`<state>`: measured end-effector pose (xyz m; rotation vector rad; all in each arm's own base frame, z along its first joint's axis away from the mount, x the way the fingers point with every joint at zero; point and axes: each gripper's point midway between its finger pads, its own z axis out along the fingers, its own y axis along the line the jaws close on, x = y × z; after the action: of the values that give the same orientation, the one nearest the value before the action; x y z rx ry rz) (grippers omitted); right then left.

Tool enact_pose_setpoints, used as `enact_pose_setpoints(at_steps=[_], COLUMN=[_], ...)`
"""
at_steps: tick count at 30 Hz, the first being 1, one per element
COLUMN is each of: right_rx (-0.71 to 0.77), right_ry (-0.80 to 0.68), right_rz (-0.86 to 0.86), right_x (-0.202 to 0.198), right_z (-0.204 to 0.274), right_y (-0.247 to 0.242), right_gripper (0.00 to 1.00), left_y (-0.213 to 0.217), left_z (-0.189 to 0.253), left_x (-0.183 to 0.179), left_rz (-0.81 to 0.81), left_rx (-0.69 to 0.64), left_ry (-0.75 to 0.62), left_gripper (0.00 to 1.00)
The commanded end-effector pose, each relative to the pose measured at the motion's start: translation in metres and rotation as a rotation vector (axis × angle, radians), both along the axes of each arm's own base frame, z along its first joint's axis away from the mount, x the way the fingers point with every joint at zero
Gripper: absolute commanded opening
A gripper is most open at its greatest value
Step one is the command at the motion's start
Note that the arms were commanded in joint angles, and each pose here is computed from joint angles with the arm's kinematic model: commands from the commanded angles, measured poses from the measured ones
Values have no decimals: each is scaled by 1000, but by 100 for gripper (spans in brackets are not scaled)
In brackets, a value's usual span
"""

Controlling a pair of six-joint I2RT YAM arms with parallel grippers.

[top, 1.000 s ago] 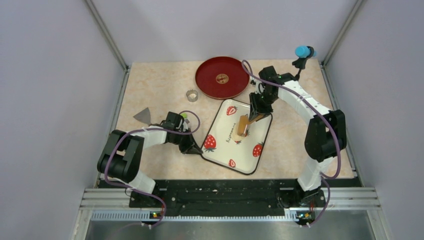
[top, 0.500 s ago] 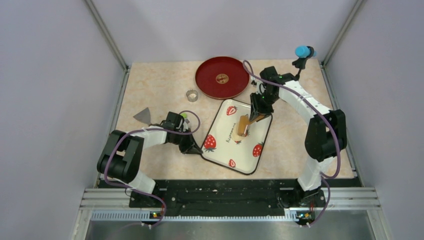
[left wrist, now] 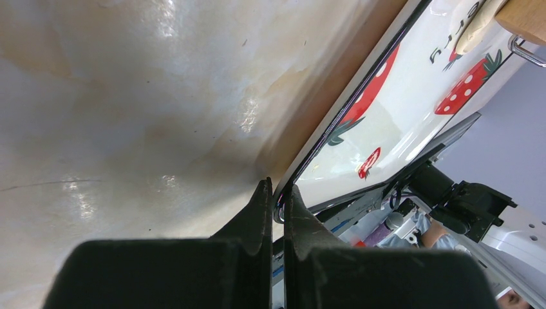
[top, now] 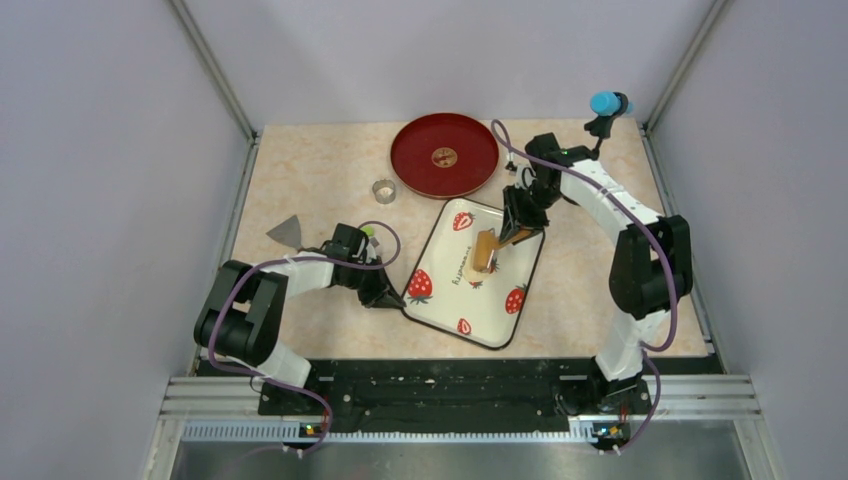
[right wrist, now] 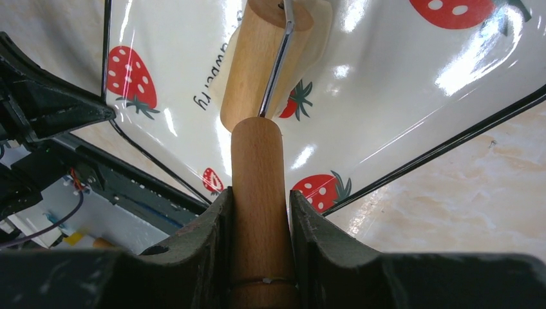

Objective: Roll out the dumpling wrappers from the dough

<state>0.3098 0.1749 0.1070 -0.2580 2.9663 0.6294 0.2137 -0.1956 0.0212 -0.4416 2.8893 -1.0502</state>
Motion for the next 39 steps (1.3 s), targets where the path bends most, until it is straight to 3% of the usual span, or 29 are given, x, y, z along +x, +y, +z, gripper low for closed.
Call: enact_pose_setpoints(at_steps=[1, 13, 30, 34, 39], right_rx=[-338, -361, -349, -290, -124], right_ry=[166, 240, 233, 154, 30], right_rz=[37, 37, 39, 80, 192], right_x=[-30, -55, -50, -29, -7], right_z=[-86, -118, -125, -103, -53], right_y=[-55, -62, -58, -31, 45], right_gripper=[0, 0, 0, 0, 0], left_y=[16, 16, 16, 16, 15], left_z=[-18, -18, -17, -16, -17], left_x=[1, 1, 1, 1, 1], left_rz=[70, 75, 76, 76, 75], left_rx=[115, 116, 121, 119, 121], left_ry=[31, 31, 28, 27, 25], left_gripper=[0, 0, 0, 0, 0])
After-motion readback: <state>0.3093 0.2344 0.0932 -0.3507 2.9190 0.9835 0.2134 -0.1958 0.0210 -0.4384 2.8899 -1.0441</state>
